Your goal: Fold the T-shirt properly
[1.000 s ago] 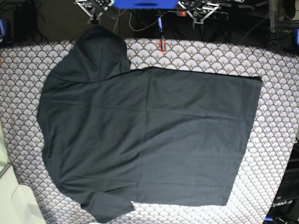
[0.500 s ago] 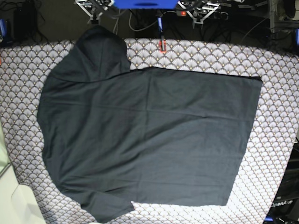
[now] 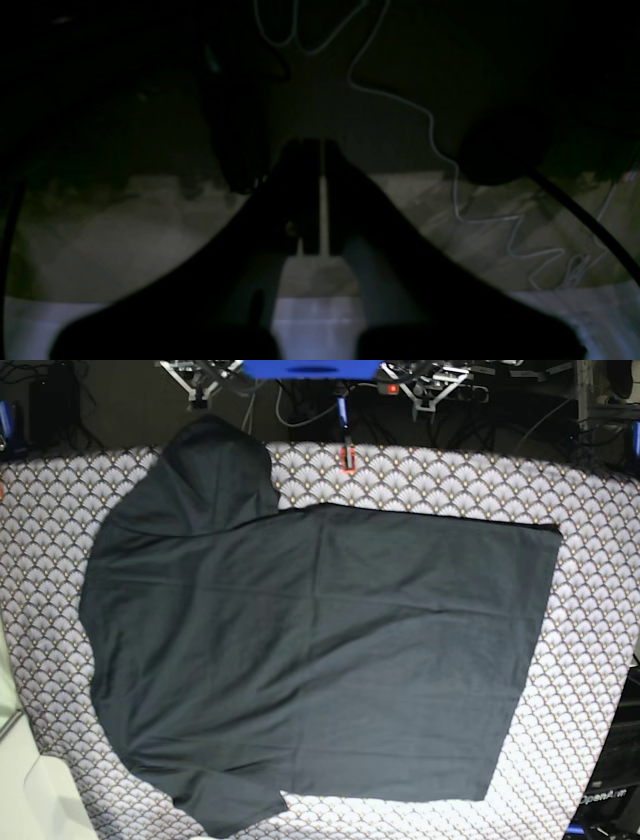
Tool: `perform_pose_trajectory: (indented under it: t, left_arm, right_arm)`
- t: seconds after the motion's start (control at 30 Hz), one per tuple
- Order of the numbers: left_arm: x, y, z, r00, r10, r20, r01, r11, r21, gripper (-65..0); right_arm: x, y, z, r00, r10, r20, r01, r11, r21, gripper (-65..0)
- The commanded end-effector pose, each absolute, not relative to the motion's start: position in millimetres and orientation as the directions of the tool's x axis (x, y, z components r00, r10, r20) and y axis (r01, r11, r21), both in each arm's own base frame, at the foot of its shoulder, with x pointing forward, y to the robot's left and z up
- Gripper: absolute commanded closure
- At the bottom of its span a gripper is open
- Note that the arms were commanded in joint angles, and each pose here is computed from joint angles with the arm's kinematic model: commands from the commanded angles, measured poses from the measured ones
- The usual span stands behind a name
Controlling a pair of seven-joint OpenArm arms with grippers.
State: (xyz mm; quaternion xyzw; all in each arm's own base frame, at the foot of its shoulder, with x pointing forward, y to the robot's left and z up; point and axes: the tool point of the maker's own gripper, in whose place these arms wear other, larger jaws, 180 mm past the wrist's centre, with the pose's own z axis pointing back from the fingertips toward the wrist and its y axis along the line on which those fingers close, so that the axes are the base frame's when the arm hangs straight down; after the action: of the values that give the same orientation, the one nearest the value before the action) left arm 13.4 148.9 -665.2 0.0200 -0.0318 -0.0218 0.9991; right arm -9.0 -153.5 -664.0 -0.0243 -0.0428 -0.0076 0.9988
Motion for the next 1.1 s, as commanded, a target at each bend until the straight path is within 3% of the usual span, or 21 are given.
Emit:
perform_pose_trajectory:
  t: [0.0,1.07]
  left_arm:
    - [13.9,148.8,-665.1,0.996,-0.051,0.067,0.048,0.998,0.042,0.0]
    - [13.8,147.5,-665.1,0.996,-0.051,0.067,0.049,0.998,0.039,0.0]
  right_arm:
    - [-10.9,-156.6,-663.8,0.996,-0.020,0.086,0.025,0.998,-0.057,0.0]
    - [-17.4,-154.3,-663.7,0.997,0.007,0.076,-0.003,0.999,-0.052,0.0]
